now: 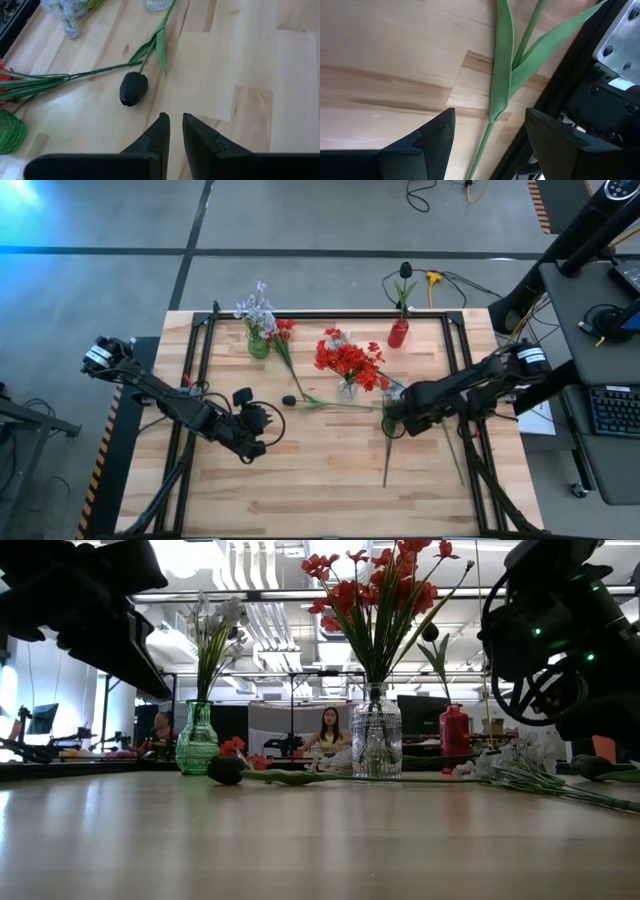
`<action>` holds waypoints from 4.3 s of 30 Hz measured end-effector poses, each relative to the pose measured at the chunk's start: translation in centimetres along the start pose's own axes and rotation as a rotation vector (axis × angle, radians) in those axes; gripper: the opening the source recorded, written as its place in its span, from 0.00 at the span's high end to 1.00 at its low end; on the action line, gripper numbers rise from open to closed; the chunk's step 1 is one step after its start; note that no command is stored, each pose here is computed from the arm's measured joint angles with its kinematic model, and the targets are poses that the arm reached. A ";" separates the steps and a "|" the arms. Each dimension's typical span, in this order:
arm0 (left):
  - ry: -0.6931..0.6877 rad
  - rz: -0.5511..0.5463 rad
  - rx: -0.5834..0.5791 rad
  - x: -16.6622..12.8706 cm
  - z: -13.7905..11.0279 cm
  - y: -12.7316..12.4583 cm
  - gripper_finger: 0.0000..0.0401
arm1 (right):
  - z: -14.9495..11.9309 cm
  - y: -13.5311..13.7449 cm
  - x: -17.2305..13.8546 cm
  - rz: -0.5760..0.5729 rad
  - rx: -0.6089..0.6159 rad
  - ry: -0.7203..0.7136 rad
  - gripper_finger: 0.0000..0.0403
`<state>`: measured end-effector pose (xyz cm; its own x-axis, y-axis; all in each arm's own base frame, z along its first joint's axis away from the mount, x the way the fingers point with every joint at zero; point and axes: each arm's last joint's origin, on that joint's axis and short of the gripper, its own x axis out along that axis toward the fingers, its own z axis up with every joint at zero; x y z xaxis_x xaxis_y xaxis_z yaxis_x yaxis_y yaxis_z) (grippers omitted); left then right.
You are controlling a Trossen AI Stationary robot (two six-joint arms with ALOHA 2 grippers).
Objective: Sort flowers into vase by color
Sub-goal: Put the bottom white flower into the green vase
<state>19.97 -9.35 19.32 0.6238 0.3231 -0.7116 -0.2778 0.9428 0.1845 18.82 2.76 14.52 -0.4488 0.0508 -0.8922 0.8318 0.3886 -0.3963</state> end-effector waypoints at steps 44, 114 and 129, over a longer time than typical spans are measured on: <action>-0.036 0.141 -0.056 -0.6 -0.9 0.2 0.91 | -0.2 -3.1 -5.5 0.529 -0.076 -0.169 0.36; -0.257 0.016 -0.067 -2.9 -0.7 -4.4 0.91 | -4.4 2.4 -6.0 0.474 -0.136 -0.304 0.95; -0.553 -0.070 0.185 -11.7 2.5 -6.8 0.91 | -7.7 -2.5 -9.2 0.709 -0.131 -0.780 0.96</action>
<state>16.35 -19.31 28.08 0.9383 0.2074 -0.2766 -0.1205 0.9461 0.3006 18.35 8.42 25.37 0.4972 -0.2814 -0.8207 0.7588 0.5997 0.2540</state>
